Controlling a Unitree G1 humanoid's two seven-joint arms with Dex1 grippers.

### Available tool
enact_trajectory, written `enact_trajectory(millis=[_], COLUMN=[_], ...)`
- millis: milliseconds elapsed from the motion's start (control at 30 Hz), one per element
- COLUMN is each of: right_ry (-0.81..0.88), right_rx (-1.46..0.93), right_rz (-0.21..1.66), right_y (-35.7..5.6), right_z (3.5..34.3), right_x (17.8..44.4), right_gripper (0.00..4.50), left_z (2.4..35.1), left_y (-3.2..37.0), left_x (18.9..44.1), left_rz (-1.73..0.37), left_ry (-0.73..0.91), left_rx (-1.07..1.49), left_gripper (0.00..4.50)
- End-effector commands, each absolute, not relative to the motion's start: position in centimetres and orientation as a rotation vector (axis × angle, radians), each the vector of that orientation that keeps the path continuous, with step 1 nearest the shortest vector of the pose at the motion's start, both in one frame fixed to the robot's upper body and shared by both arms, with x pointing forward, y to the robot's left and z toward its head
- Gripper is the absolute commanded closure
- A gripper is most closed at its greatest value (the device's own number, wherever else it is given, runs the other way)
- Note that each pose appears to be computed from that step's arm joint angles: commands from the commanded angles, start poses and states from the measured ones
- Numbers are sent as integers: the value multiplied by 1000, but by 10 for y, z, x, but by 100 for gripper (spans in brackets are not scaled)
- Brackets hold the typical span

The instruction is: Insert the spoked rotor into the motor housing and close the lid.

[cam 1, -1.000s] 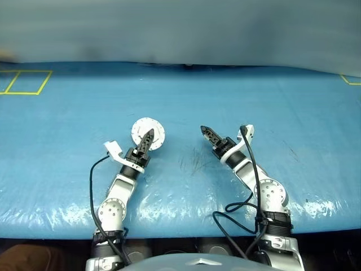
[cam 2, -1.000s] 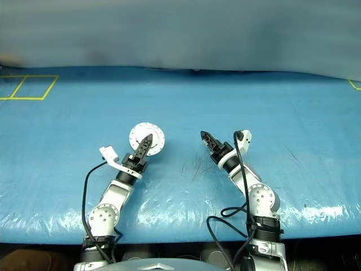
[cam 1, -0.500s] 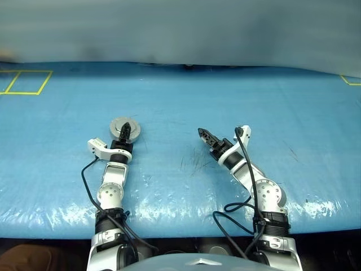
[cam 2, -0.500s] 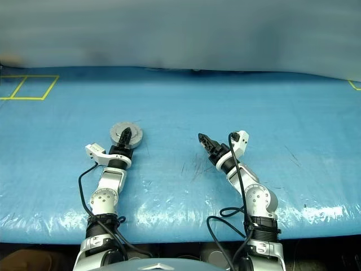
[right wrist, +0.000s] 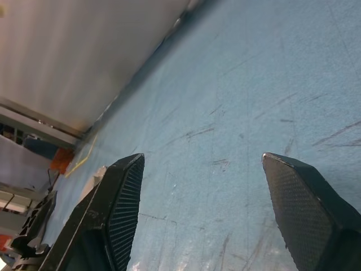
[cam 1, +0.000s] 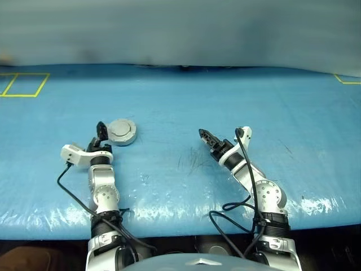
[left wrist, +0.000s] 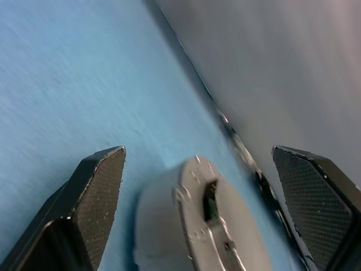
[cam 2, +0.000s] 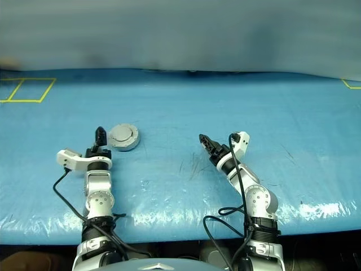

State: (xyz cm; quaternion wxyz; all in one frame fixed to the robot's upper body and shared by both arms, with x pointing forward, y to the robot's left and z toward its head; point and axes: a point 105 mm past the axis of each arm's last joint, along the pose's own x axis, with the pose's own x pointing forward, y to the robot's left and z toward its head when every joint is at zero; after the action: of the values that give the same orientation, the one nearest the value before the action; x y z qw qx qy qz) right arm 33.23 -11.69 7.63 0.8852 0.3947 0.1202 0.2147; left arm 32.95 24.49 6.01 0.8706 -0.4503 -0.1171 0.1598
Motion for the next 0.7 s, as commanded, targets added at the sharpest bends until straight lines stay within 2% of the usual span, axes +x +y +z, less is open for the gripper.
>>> enact_trajectory(millis=[33,133,233,333,367,500,700], right_ry=[185,68,-75,-125,-129,-157,-85], right_rx=[800,681,355,268,319,199,15], right_rz=[470,447,368,336,363,388,571], right_y=[-116,-123,-138,-149,-153,-168,-165], right_z=[89,99,108,110,112,119,109], right_x=[335,340,348,353,352,352,338], right_gripper=[101,101,101,101,101,101,101], left_z=[69,85,124,141,142,128,84], left_y=[257,261,226,193,178,121,84], left_x=[316,311,311,308,307,298,284], left_rz=[396,364,60,-172,-261,-617,-890], left_ry=[-310,-394,-536,-572,-553,-410,-206], left_rx=[-860,-788,-647,-560,-509,-271,66], left_gripper=[7,7,7,7,7,7,7])
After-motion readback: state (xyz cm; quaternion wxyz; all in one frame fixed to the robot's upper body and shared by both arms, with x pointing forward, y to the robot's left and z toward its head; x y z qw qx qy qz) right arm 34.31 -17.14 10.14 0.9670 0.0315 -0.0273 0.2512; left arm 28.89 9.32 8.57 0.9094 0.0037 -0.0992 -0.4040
